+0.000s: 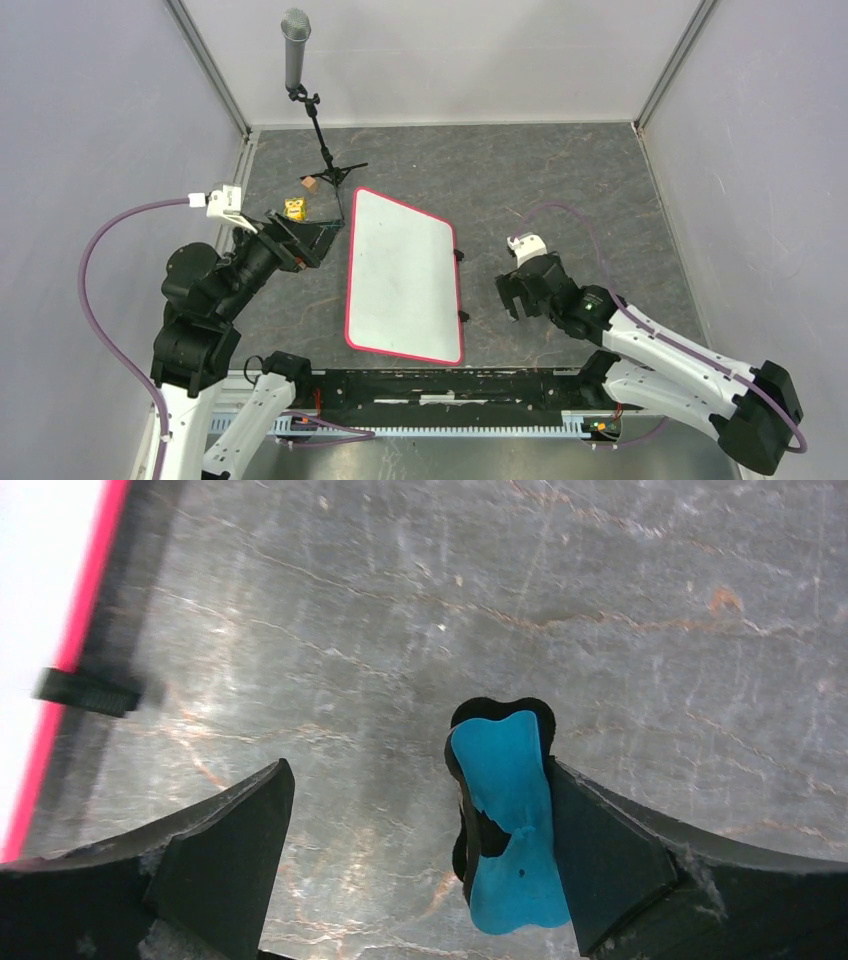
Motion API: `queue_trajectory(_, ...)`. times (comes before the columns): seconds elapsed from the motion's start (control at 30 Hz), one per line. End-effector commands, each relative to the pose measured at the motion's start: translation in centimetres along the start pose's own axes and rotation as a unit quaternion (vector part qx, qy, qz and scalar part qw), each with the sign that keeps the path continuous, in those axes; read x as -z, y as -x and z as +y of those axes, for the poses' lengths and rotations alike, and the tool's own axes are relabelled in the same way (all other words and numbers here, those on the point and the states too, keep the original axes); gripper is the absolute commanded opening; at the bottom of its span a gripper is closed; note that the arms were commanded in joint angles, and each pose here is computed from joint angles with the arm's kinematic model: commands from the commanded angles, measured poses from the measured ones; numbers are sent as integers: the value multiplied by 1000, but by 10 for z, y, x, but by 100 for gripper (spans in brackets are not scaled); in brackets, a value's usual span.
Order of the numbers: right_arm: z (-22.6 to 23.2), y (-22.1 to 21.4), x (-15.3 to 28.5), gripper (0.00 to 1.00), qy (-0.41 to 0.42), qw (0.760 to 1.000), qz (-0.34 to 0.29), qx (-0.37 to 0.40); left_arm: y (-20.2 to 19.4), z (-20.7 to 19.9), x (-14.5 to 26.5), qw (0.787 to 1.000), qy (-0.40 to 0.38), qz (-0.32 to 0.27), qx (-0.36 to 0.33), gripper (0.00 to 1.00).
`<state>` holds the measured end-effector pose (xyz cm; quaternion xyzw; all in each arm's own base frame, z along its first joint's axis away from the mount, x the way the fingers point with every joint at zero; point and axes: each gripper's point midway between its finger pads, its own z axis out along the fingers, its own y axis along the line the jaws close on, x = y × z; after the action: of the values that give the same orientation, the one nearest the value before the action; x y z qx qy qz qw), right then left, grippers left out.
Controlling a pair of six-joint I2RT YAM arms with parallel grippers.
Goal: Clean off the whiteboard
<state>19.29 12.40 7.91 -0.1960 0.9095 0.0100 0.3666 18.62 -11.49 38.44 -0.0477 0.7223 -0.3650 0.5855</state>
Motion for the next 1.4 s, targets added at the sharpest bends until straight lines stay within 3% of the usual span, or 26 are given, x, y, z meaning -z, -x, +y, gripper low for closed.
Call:
queue_trajectory(0.0, 30, 43, 14, 98, 94, 992, -83, -20, -16, -2, -5, 999, -17, 36, 3, 99)
queue_trajectory(0.07, 40, 32, 2, 98, 136, 987, -78, -45, -23, -1, -9, 998, -23, 53, 2, 98)
queue_trajectory(0.13, 50, 15, -4, 95, 205, 977, -10, -64, -28, -3, -12, 997, -34, 66, 4, 99)
queue_trajectory(0.17, 44, 15, -5, 98, 193, 979, 4, -61, -30, -5, -14, 996, -39, 74, 5, 98)
queue_trajectory(0.27, -2, 24, -6, 98, 71, 995, -35, -59, -35, -9, -15, 994, -55, 92, 4, 97)
queue_trajectory(0.37, 19, 28, 1, 98, 157, 985, -40, -57, -40, -11, -18, 992, -68, 104, 3, 95)
queue_trajectory(0.43, 33, 35, 9, 98, 204, 977, -49, -43, -44, -19, -22, 989, -94, 118, 12, 88)
queue_trajectory(0.57, 6, 57, 23, 98, 139, 981, -124, -47, -49, -32, -28, 980, -138, 137, 42, 81)
queue_trajectory(0.7, -15, 72, 41, 98, 92, 985, -143, -39, -45, -27, -27, 984, -120, 126, 27, 81)
queue_trajectory(0.8, -27, 95, 65, 98, 74, 983, -167, -19, -29, -29, -19, 989, -101, 104, -2, 86)
queue_trajectory(0.93, -52, 147, 131, 98, 38, 968, -246, -17, 9, -42, 2, 993, -88, 46, -60, 94)
queue_trajectory(1.17, -106, 213, 273, 98, -38, 915, -400, -35, 92, -77, 55, 982, -74, -109, -132, 100)
queue_trajectory(1.37, -136, 220, 346, 98, -85, 868, -486, -54, 128, -99, 91, 966, -87, -197, -145, 100)
